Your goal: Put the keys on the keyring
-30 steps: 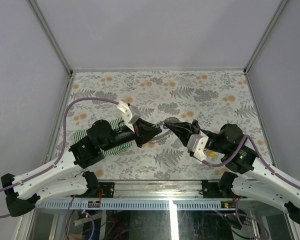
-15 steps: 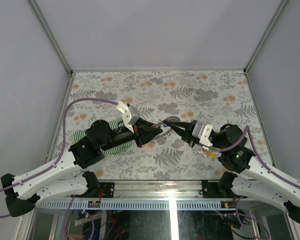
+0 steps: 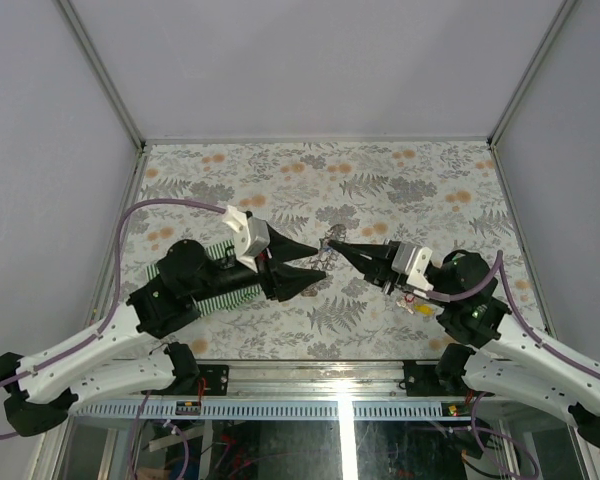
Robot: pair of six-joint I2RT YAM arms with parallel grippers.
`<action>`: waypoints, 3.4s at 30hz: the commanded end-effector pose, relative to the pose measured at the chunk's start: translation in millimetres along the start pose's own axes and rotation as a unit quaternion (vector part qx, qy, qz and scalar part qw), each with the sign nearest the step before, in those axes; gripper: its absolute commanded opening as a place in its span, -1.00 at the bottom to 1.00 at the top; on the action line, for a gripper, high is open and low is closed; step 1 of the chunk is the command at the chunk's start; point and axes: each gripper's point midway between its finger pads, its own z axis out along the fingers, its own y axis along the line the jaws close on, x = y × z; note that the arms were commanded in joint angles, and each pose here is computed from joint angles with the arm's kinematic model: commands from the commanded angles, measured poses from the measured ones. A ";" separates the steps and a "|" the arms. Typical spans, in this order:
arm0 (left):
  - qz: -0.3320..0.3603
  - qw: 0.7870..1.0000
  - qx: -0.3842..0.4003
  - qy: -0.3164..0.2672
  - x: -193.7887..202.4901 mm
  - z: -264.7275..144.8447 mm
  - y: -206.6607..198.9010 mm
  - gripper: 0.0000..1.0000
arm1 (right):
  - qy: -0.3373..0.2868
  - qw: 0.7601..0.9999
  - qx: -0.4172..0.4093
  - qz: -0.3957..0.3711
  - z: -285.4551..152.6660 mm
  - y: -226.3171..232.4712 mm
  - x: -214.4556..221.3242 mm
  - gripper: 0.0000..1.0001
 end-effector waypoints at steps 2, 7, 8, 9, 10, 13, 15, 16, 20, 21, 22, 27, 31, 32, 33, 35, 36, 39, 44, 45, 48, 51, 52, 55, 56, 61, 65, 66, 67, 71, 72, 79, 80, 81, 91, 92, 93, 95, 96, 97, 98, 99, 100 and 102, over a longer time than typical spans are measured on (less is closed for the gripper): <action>0.052 0.995 0.058 -0.058 -54.7 -14.9 -27.9 -0.04 | -0.050 0.998 -0.022 -0.037 -5.3 1.0 -39.6 -1.00; 0.078 0.993 0.067 -0.066 -69.6 -25.3 -34.9 -0.09 | -0.039 0.995 -0.074 -0.045 -10.3 18.2 -39.4 -1.00; 0.084 0.992 0.068 -0.065 -70.7 -26.6 -35.4 -0.14 | -0.039 0.995 -0.083 -0.044 -10.8 21.0 -40.4 -1.00; 0.090 0.992 0.068 -0.060 -69.8 -26.5 -34.9 -0.19 | -0.040 0.994 -0.091 -0.042 -11.0 23.3 -41.8 -1.00; 0.095 0.992 0.069 -0.051 -66.8 -26.0 -34.6 -0.22 | -0.042 0.994 -0.096 -0.040 -11.1 25.2 -43.5 -1.00; 0.107 0.990 0.087 -0.019 -57.6 -23.0 -37.3 -0.27 | -0.050 0.992 -0.107 -0.036 -10.9 28.3 -48.6 -1.00; 0.113 0.989 0.099 -0.001 -52.9 -21.0 -39.3 -0.27 | -0.057 0.992 -0.110 -0.035 -11.0 29.3 -52.3 -1.00; 0.115 0.988 0.102 0.007 -50.5 -19.9 -39.4 -0.26 | -0.060 0.991 -0.111 -0.034 -11.1 29.5 -53.9 -1.00; 0.119 0.987 0.108 0.025 -43.6 -17.7 -38.7 -0.22 | -0.071 0.991 -0.113 -0.031 -11.0 30.3 -59.6 -1.00; 0.121 0.986 0.108 0.028 -42.2 -17.1 -38.3 -0.22 | -0.075 0.990 -0.113 -0.030 -10.9 30.3 -61.5 -1.00; 0.120 0.986 0.108 0.034 -40.0 -17.2 -37.7 -0.22 | -0.077 0.990 -0.115 -0.029 -10.8 30.7 -62.8 -1.00; 0.127 0.985 0.099 0.055 -33.3 -15.4 -32.0 -0.33 | -0.087 0.989 -0.116 -0.026 -10.5 30.6 -68.5 -1.00; 0.130 0.986 0.091 0.055 -33.9 -14.9 -28.8 -0.41 | -0.083 0.989 -0.121 -0.023 -9.1 31.9 -67.5 -1.00; 0.132 0.986 0.089 0.054 -34.5 -14.4 -28.2 -0.43 | -0.084 0.989 -0.121 -0.023 -8.9 31.8 -67.8 -1.00; 0.133 0.986 0.088 0.053 -35.3 -14.3 -27.6 -0.46 | -0.084 0.989 -0.121 -0.023 -8.3 31.7 -67.6 -1.00; 0.134 0.986 0.087 0.054 -34.9 -13.4 -27.1 -0.52 | -0.083 0.989 -0.122 -0.021 -7.3 31.6 -67.4 -1.00; 0.134 0.986 0.087 0.053 -35.7 -13.0 -27.0 -0.54 | -0.081 0.989 -0.123 -0.020 -6.5 31.8 -66.7 -1.00; 0.135 0.986 0.088 0.052 -36.2 -12.0 -27.0 -0.56 | -0.078 0.989 -0.126 -0.017 -5.2 32.7 -65.2 -1.00; 0.136 0.986 0.087 0.048 -38.5 -11.0 -26.8 -0.72 | -0.073 0.989 -0.130 -0.015 -4.3 34.3 -61.1 -1.00; 0.135 0.986 0.086 0.047 -38.9 -11.0 -26.8 -0.76 | -0.072 0.989 -0.131 -0.014 -4.0 34.6 -60.7 -1.00; 0.134 0.986 0.083 0.047 -38.8 -10.7 -25.8 -0.98 | -0.073 0.988 -0.134 -0.012 -3.6 35.6 -60.8 -1.00; 0.135 0.986 0.082 0.047 -38.8 -11.1 -25.4 -1.00 | -0.075 0.988 -0.138 -0.010 -4.0 37.0 -62.9 -0.99; 0.136 0.986 0.083 0.045 -39.7 -12.3 -26.2 -1.00 | -0.075 0.987 -0.140 -0.010 -4.2 37.3 -63.3 -0.93; 0.140 0.986 0.089 0.036 -43.8 -15.4 -29.6 -1.00 | -0.073 0.987 -0.143 -0.012 -6.4 39.0 -62.3 -0.60; 0.141 0.985 0.091 0.030 -45.3 -16.7 -31.1 -1.00 | -0.071 0.987 -0.143 -0.013 -6.8 39.2 -61.1 -0.50; 0.142 0.984 0.104 -0.018 -61.8 -23.7 -41.4 -1.00 | -0.081 0.987 -0.141 0.000 -8.7 39.8 -65.4 -0.23; 0.137 0.981 0.123 -0.059 -73.1 -27.3 -51.5 -1.00 | -0.112 0.983 -0.142 0.019 -7.2 40.4 -78.4 -0.21; 0.132 0.981 0.128 -0.068 -73.4 -27.6 -53.9 -1.00 | -0.123 0.982 -0.142 0.021 -6.8 40.1 -83.3 -0.21; 0.130 0.980 0.132 -0.079 -75.7 -27.8 -55.6 -1.00 | -0.129 0.981 -0.144 0.027 -6.2 40.7 -85.9 -0.23; 0.127 0.976 0.140 -0.108 -82.2 -29.4 -60.0 -1.00 | -0.149 0.976 -0.154 0.044 -4.3 43.4 -94.7 -0.37; 0.127 0.976 0.139 -0.110 -83.0 -28.9 -59.8 -1.00 | -0.151 0.975 -0.158 0.047 -3.9 44.5 -95.2 -0.38; 0.127 0.975 0.135 -0.123 -88.6 -28.9 -59.2 -0.99 | -0.151 0.972 -0.168 0.061 -1.8 49.9 -88.8 -0.38; 0.127 0.975 0.135 -0.124 -89.6 -29.4 -59.5 -0.99 | -0.150 0.972 -0.169 0.061 -1.7 50.4 -87.4 -0.37; 0.127 0.975 0.134 -0.125 -89.7 -29.4 -59.2 -0.99 | -0.149 0.972 -0.169 0.063 -1.4 50.7 -86.1 -0.37; 0.126 0.975 0.139 -0.123 -87.6 -29.1 -60.6 -0.99 | -0.151 0.971 -0.172 0.069 2.4 50.8 -85.9 -0.39; 0.126 0.974 0.140 -0.123 -88.2 -29.4 -60.9 -0.99 | -0.150 0.971 -0.174 0.070 3.6 51.6 -84.5 -0.41; 0.126 0.974 0.140 -0.123 -87.8 -29.2 -61.0 -0.99 | -0.149 0.971 -0.175 0.071 3.9 52.0 -83.6 -0.41; 0.127 0.974 0.141 -0.124 -88.9 -29.8 -61.4 -0.99 | -0.147 0.970 -0.177 0.073 5.2 52.7 -82.0 -0.43; 0.127 0.974 0.142 -0.124 -89.4 -30.3 -61.9 -0.99 | -0.147 0.970 -0.177 0.074 5.8 52.9 -81.2 -0.44; 0.128 0.974 0.141 -0.125 -89.5 -30.5 -61.6 -1.00 | -0.147 0.970 -0.178 0.074 6.0 53.1 -81.2 -0.45; 0.127 0.974 0.141 -0.124 -89.2 -30.6 -61.6 -0.99 | -0.147 0.970 -0.178 0.075 6.3 53.1 -80.9 -0.46; 0.128 0.974 0.141 -0.125 -89.7 -30.9 -61.8 -0.99 | -0.147 0.970 -0.178 0.075 6.5 53.2 -80.6 -0.49; 0.128 0.974 0.141 -0.124 -89.4 -31.2 -61.9 -1.00 | -0.147 0.970 -0.179 0.076 6.9 53.4 -80.4 -0.52; 0.127 0.974 0.141 -0.124 -89.1 -30.8 -61.8 -0.99 | -0.148 0.969 -0.180 0.077 7.4 53.9 -80.7 -0.61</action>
